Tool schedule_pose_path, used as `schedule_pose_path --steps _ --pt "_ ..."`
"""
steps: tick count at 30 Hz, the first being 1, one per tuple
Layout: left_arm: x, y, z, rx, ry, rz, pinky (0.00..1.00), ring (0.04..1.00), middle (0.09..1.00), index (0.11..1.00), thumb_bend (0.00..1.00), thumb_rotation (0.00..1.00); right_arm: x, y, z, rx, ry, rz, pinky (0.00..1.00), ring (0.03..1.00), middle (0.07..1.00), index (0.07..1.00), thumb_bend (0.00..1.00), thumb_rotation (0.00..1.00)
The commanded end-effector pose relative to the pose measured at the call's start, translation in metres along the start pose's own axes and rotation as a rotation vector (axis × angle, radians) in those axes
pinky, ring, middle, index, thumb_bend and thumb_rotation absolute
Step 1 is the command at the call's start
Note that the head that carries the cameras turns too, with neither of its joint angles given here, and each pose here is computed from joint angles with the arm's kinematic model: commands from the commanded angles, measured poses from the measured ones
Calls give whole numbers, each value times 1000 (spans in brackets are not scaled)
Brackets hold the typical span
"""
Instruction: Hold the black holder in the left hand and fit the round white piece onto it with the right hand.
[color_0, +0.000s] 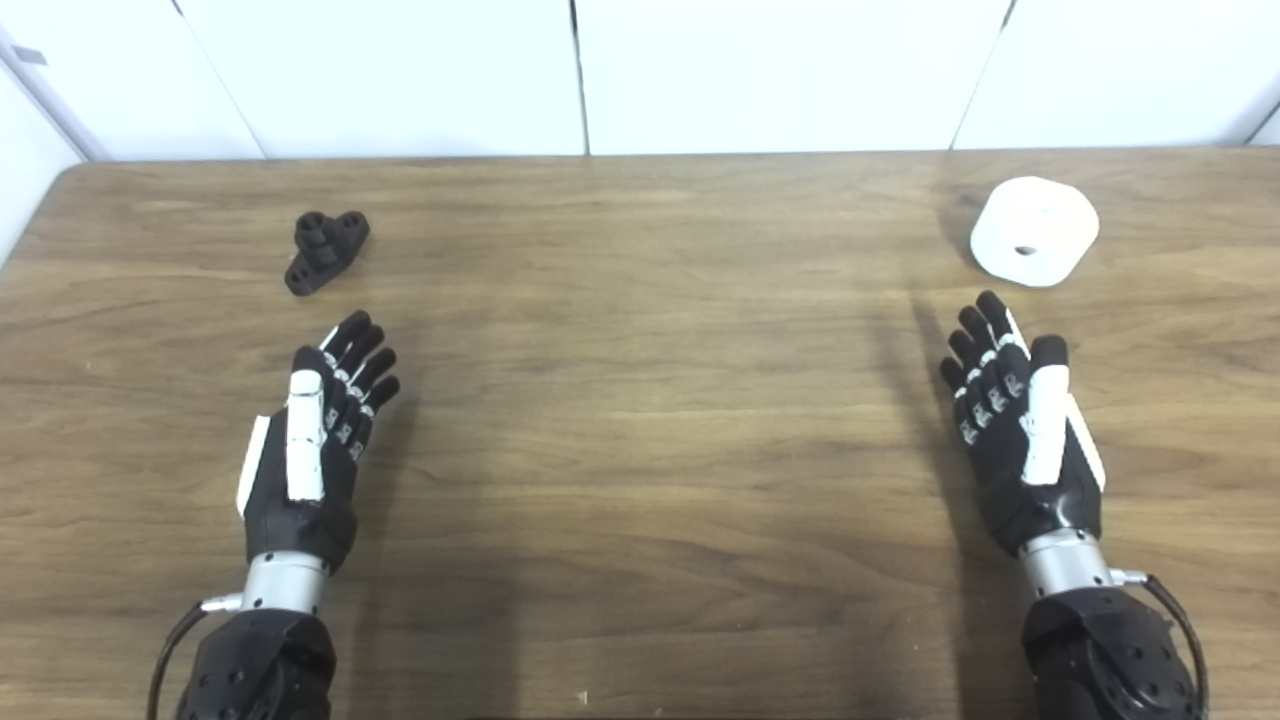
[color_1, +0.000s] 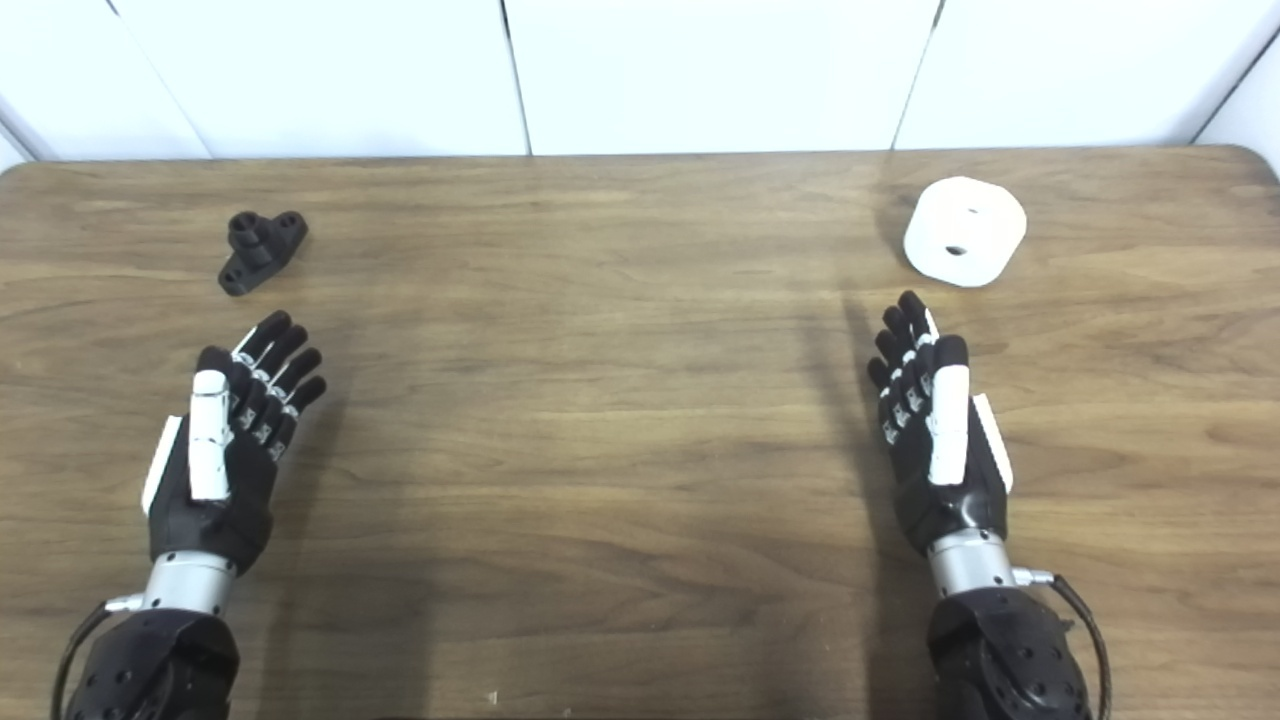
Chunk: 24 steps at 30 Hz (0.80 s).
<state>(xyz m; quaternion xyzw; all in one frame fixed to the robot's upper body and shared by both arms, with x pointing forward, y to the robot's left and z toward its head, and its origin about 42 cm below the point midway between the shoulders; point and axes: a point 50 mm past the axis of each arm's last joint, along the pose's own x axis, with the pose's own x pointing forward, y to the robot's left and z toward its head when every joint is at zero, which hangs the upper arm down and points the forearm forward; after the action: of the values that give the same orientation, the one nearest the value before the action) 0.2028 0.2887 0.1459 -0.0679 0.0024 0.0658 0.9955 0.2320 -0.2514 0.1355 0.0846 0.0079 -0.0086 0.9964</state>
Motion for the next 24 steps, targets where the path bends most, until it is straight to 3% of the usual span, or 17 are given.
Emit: schedule_pose_path --steps 1,24 --pt "-8 6 2 28 -27 -7 878 888 902 887 501 911 -7 -4 1 -2 -16 -2 1000 1000 982 970 558 1000" --pt "-9 5 1 25 -21 -3 859 887 903 890 524 873 -8 -2 1 -4 -20 0 1000 1000 982 984 558 1000"
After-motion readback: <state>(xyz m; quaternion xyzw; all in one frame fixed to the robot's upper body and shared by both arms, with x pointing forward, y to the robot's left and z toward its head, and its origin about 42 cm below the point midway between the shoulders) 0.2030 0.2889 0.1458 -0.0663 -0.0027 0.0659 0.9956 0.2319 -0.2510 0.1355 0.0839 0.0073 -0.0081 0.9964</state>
